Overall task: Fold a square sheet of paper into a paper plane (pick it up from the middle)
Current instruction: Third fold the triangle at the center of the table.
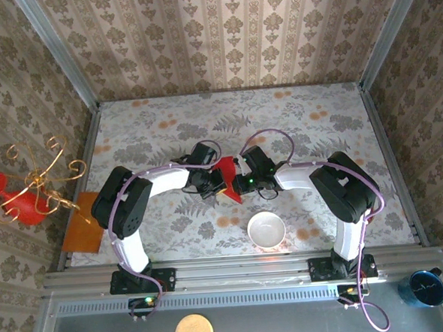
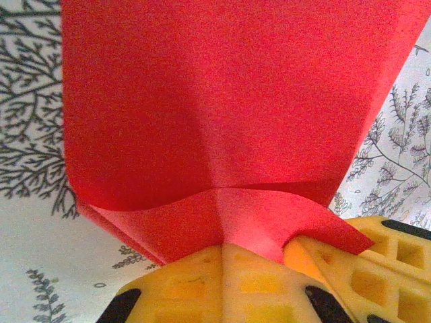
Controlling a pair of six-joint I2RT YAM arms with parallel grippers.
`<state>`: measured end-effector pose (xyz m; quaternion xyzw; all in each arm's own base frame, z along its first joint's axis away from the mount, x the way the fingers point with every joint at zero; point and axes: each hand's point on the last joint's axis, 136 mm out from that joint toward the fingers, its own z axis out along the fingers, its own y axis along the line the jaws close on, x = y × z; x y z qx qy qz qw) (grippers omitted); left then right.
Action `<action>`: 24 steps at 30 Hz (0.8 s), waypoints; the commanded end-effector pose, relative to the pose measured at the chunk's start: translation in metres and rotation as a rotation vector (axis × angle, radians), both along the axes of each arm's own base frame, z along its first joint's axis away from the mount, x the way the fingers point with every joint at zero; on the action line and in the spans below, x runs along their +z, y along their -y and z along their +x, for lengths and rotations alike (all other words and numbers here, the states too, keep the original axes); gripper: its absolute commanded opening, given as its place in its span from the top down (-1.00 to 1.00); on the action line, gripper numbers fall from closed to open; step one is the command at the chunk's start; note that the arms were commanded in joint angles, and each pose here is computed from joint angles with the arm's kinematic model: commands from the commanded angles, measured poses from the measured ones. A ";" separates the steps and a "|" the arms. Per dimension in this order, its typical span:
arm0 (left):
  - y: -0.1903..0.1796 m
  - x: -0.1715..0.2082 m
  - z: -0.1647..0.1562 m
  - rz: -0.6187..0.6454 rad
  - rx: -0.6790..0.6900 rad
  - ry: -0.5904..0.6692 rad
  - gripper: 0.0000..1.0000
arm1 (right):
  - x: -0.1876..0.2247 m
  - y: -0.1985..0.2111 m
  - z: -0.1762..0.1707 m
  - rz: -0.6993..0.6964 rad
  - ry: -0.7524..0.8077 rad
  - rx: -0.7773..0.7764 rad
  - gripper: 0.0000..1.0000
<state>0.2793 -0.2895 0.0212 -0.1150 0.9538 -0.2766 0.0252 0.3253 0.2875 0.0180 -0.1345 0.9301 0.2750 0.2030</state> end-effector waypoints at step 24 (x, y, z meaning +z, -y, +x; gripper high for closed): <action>-0.024 -0.037 -0.009 0.079 0.050 -0.047 0.99 | 0.056 0.026 -0.008 0.162 -0.138 -0.156 0.33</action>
